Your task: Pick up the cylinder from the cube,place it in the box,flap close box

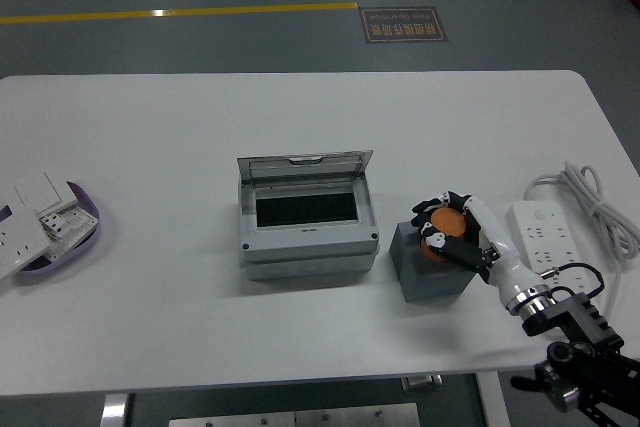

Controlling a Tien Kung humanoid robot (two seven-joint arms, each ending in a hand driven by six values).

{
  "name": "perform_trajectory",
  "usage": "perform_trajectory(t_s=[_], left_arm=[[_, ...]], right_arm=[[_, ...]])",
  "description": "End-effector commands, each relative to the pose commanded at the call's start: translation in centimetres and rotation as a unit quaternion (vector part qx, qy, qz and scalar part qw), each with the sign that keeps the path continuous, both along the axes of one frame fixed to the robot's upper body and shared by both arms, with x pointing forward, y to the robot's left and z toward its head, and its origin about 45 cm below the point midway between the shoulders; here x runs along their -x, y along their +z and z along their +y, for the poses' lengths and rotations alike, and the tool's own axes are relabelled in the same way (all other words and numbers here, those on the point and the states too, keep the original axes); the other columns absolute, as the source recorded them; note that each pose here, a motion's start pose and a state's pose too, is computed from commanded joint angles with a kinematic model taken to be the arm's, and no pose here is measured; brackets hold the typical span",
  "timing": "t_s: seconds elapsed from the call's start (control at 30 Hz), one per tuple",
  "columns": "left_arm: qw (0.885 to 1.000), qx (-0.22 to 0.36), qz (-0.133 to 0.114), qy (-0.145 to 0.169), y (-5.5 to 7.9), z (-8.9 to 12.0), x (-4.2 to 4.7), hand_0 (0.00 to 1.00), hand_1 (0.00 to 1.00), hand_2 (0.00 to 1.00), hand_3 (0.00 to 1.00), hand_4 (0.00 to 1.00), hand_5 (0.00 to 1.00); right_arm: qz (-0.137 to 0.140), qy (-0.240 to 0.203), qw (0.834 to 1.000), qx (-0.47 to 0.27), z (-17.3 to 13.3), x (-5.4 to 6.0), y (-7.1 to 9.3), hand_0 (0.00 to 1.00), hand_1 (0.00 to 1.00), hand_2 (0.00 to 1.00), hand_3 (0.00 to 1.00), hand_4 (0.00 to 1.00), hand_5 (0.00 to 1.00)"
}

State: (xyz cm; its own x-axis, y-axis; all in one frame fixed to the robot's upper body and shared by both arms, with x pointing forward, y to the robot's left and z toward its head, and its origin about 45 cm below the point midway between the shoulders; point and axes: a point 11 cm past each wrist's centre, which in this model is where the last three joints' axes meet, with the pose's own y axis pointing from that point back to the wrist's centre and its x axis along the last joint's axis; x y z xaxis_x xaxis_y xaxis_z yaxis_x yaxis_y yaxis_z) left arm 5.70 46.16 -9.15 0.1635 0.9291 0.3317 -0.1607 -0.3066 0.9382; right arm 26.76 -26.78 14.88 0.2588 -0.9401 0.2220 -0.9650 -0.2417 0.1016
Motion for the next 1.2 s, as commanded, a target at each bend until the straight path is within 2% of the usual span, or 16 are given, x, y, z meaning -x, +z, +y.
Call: perform_trajectory(t_s=[0.17, 0.37, 0.53, 0.57, 0.6, 0.73, 0.77, 0.8, 0.97, 1.0, 1.2], left_arm=[[1.000, 0.000, 0.001, 0.000, 0.0, 0.0, 0.04, 0.599, 0.626, 0.617, 0.636, 0.667, 0.214], [1.000, 0.001, 0.002, -0.001, -0.1, -0.1, 0.17, 0.599, 0.626, 0.617, 0.636, 0.668, 0.214], [1.000, 0.003, 0.003, -0.002, -0.1, -0.2, 0.17, 0.599, 0.626, 0.616, 0.636, 0.668, 0.213], [1.000, 0.003, 0.003, -0.002, -0.1, -0.2, 0.15, 0.599, 0.626, 0.616, 0.636, 0.668, 0.213], [1.000, 0.004, 0.003, -0.003, -0.1, -0.3, 0.12, 0.599, 0.625, 0.616, 0.636, 0.669, 0.213], [1.000, 0.005, 0.004, -0.004, -0.2, -0.4, 0.03, 0.599, 0.625, 0.616, 0.636, 0.669, 0.213], [1.000, 0.005, 0.004, -0.004, -0.2, -0.4, 0.02, 0.599, 0.625, 0.616, 0.636, 0.669, 0.213], [1.000, 0.005, 0.004, -0.005, -0.2, -0.4, 0.01, 0.599, 0.626, 0.616, 0.636, 0.669, 0.214], [1.000, 0.004, 0.005, -0.006, -0.1, -0.3, 0.00, 0.599, 0.626, 0.616, 0.636, 0.669, 0.214], [1.000, 0.003, 0.005, -0.006, -0.1, -0.3, 0.00, 0.599, 0.625, 0.615, 0.636, 0.671, 0.214], [1.000, 0.004, 0.006, -0.006, -0.1, -0.3, -0.01, 0.599, 0.625, 0.615, 0.635, 0.673, 0.217]], right_arm=[[-0.016, -0.008, 1.000, 0.005, -0.1, -0.4, 0.8, 0.386, 0.408, 0.373, 0.270, 0.002, 0.002], [-0.059, -0.016, 0.998, 0.008, 0.6, -1.8, 3.3, 0.381, 0.406, 0.368, 0.264, 0.002, 0.002], [-0.098, 0.010, 0.995, 0.011, 4.1, -3.2, 5.6, 0.368, 0.390, 0.356, 0.248, 0.002, 0.002], [-0.104, 0.018, 0.994, 0.012, 4.9, -3.4, 6.0, 0.368, 0.390, 0.356, 0.248, 0.002, 0.002], [-0.110, 0.028, 0.993, 0.013, 6.1, -3.6, 6.4, 0.320, 0.366, 0.333, 0.240, 0.002, 0.002], [-0.127, 0.074, 0.988, 0.041, 9.6, -3.9, 7.5, 0.320, 0.366, 0.333, 0.240, 0.002, 0.002], [-0.129, 0.095, 0.986, 0.056, 10.6, -3.9, 7.6, 0.320, 0.366, 0.333, 0.240, 0.002, 0.002], [-0.130, 0.116, 0.982, 0.075, 11.6, -3.9, 7.7, 0.146, 0.239, 0.290, 0.221, 0.002, 0.002], [-0.137, 0.190, 0.956, 0.176, 14.7, -3.9, 7.5, 0.146, 0.239, 0.290, 0.221, 0.002, 0.002], [-0.139, 0.200, 0.950, 0.197, 15.2, -4.0, 7.4, 0.078, 0.193, 0.269, 0.204, 0.002, 0.002], [-0.155, 0.229, 0.904, 0.325, 16.8, -4.6, 6.8, 0.071, 0.188, 0.267, 0.207, 0.002, 0.002]])
